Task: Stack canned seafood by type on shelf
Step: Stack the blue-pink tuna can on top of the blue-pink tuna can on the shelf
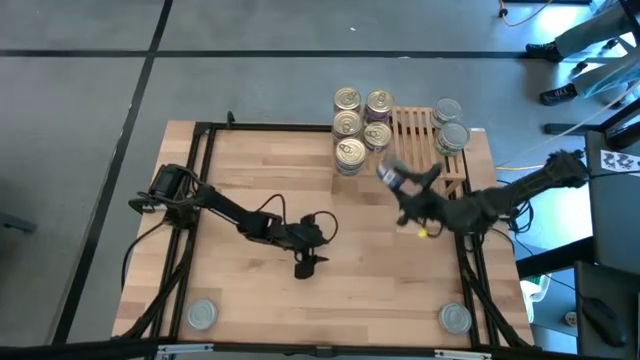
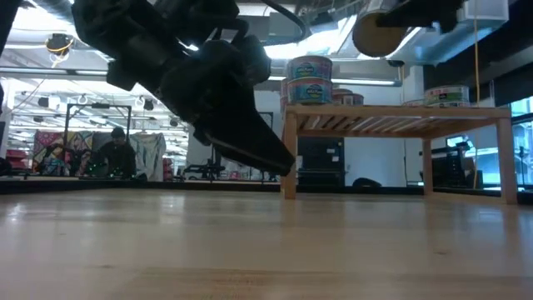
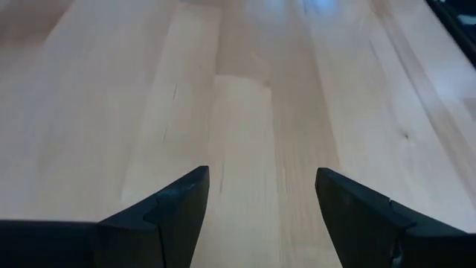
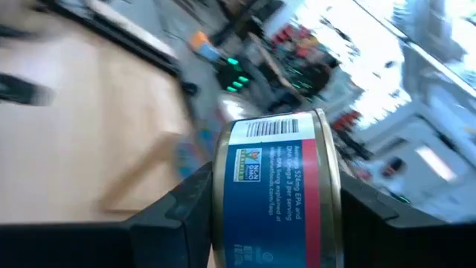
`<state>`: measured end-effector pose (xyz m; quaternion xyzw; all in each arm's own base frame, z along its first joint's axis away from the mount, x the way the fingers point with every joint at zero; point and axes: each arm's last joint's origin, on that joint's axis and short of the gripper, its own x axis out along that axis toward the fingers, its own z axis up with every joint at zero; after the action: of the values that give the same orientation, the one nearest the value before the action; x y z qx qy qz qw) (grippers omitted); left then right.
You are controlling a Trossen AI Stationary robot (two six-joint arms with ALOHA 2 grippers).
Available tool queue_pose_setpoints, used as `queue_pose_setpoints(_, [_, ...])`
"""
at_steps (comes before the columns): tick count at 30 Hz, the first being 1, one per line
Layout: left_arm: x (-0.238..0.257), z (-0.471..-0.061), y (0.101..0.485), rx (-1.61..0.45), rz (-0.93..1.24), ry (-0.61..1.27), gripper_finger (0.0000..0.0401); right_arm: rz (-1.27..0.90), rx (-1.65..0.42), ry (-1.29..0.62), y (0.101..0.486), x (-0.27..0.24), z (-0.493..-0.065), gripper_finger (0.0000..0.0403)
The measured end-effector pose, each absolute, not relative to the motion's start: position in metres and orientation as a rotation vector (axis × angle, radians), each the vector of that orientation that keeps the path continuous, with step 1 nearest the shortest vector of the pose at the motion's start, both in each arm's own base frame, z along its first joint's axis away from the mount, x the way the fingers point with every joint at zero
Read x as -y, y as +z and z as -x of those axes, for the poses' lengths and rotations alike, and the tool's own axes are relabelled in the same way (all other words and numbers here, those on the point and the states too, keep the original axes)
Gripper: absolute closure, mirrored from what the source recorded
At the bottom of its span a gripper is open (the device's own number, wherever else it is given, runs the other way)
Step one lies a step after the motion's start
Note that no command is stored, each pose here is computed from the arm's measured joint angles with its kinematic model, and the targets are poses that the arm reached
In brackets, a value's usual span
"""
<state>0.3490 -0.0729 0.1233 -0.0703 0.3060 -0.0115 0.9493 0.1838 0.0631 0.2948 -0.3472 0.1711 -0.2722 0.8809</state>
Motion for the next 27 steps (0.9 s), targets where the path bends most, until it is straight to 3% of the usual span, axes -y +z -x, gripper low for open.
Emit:
queue_pose_setpoints(6, [0.078,-0.347,0.122,-0.627,0.114,0.024,0.0155,0.778,-0.424,-0.707,0.307,-0.017,-0.189,0.0210])
queue_pose_setpoints(16, [0.077,-0.345,0.120,-0.655,0.109,0.046,0.0155,0.741,-0.591,-0.748,0.332,0.044,-0.224,0.0210])
queue_pose_setpoints(27, [0.077,-0.343,0.118,-0.686,0.125,0.058,0.0155,0.713,-0.781,-0.776,0.308,0.081,-0.256,0.0210])
